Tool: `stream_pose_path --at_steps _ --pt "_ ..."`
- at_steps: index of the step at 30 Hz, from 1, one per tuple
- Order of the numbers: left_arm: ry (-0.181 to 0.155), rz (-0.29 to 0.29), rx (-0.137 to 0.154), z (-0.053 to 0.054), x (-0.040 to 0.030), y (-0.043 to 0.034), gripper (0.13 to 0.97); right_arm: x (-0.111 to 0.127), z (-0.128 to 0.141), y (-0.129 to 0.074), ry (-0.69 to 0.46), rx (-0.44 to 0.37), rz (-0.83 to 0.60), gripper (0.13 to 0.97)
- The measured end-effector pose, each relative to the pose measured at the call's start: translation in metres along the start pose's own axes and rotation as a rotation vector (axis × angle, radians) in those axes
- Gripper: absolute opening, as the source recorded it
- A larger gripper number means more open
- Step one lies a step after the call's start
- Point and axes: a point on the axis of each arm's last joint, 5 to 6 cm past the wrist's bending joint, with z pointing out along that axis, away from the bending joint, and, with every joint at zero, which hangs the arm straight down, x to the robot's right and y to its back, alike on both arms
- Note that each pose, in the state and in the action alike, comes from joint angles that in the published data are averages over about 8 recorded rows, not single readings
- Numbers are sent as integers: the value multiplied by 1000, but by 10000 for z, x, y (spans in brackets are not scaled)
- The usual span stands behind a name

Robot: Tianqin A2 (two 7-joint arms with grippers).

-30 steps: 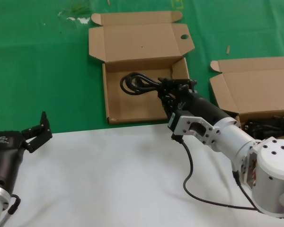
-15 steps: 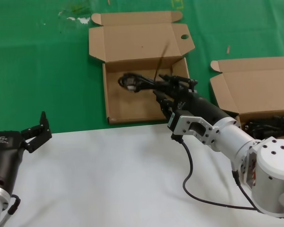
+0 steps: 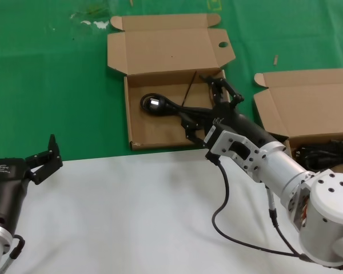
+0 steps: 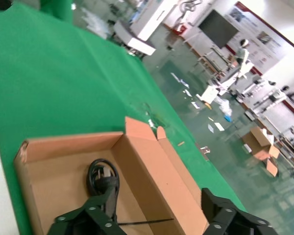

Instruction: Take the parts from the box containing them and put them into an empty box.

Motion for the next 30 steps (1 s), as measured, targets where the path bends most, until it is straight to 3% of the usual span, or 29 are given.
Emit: stream_pose_path --at_steps 14,23,30 --pt "0 0 0 0 0 0 966 -18 -77 -14 74 29 223 784" --pt "0 0 0 0 0 0 966 -24 -160 32 123 34 360 906" --pt "0 0 0 0 0 0 966 -30 -245 96 164 31 463 948"
